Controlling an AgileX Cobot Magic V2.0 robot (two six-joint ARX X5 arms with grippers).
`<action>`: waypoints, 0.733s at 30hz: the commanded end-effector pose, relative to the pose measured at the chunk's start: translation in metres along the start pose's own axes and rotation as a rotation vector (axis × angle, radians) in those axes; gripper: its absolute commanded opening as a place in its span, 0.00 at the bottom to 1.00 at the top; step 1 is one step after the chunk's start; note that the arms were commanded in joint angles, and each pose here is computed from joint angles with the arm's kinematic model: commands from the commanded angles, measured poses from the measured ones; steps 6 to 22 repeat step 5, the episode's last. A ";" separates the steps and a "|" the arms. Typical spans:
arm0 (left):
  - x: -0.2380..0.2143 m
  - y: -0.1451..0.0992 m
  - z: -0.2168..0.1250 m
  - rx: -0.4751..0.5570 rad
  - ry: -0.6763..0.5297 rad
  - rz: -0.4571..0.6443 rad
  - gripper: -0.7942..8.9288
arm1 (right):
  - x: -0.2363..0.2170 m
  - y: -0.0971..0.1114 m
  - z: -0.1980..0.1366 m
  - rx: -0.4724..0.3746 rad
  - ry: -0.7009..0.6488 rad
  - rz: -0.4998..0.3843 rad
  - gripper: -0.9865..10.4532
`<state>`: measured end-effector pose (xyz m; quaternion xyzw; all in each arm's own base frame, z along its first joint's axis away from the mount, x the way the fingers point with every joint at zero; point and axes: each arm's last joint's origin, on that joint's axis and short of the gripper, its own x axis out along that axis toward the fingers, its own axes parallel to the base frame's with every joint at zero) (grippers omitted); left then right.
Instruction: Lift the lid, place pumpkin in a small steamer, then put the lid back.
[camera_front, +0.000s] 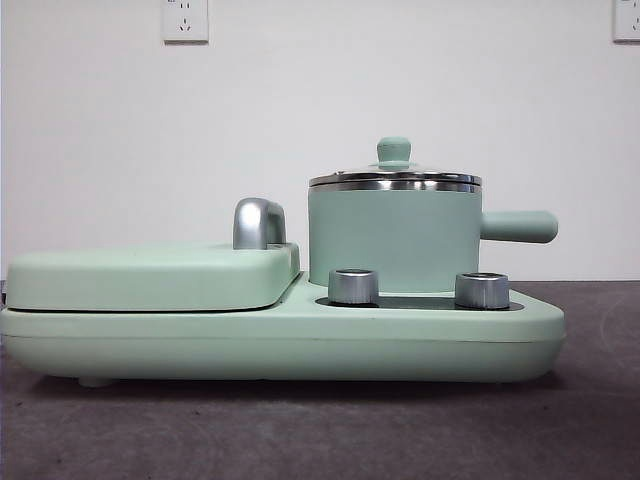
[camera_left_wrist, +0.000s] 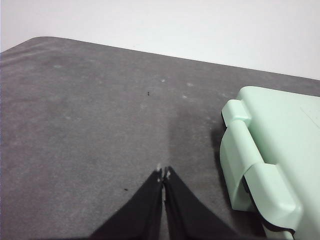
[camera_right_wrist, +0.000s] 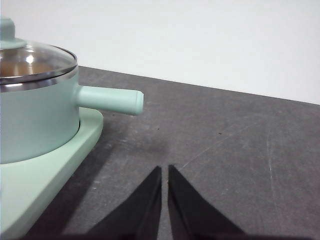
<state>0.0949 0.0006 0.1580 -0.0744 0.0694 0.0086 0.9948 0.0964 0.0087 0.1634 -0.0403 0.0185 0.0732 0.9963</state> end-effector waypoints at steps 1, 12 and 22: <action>0.002 0.001 -0.005 0.010 0.009 0.002 0.09 | 0.000 0.000 0.000 0.010 -0.007 0.001 0.10; 0.002 0.001 -0.005 0.010 0.009 0.002 0.09 | 0.000 0.000 0.000 0.010 -0.007 0.001 0.10; 0.002 0.001 -0.005 0.010 0.009 0.002 0.09 | 0.000 0.000 0.000 0.010 -0.007 0.001 0.10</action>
